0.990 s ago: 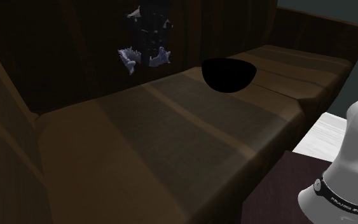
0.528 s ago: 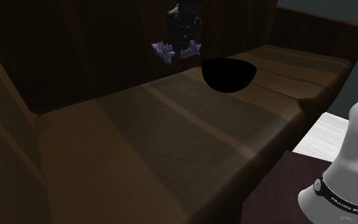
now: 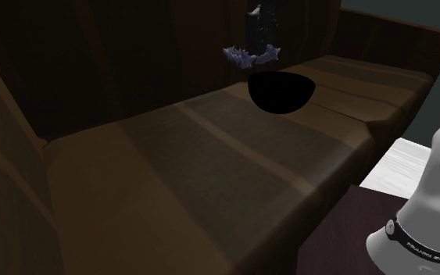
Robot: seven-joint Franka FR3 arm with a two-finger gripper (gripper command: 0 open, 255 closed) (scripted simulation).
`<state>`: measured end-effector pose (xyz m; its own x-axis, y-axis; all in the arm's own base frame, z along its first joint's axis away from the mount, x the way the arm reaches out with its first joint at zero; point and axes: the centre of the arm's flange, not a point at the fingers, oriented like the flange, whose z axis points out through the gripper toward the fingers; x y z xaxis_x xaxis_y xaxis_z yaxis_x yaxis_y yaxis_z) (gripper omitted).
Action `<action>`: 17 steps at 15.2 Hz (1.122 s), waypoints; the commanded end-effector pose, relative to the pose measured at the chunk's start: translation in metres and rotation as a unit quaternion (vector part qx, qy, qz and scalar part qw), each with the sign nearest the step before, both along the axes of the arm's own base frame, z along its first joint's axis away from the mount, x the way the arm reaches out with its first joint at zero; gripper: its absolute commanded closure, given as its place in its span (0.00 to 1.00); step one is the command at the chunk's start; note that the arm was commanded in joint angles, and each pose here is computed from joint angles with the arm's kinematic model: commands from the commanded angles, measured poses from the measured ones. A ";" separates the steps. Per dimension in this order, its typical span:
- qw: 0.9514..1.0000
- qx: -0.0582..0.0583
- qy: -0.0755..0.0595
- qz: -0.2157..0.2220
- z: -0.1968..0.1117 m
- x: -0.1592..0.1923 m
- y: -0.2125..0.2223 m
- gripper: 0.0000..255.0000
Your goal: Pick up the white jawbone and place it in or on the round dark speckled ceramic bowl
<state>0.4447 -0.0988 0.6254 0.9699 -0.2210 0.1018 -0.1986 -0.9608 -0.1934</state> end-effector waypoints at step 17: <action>1.000 0.000 0.000 0.001 -0.028 -0.080 -0.147 1.00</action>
<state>0.3649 -0.2449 0.6015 0.9703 -0.2197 0.1013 -0.1974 -0.9610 -0.1936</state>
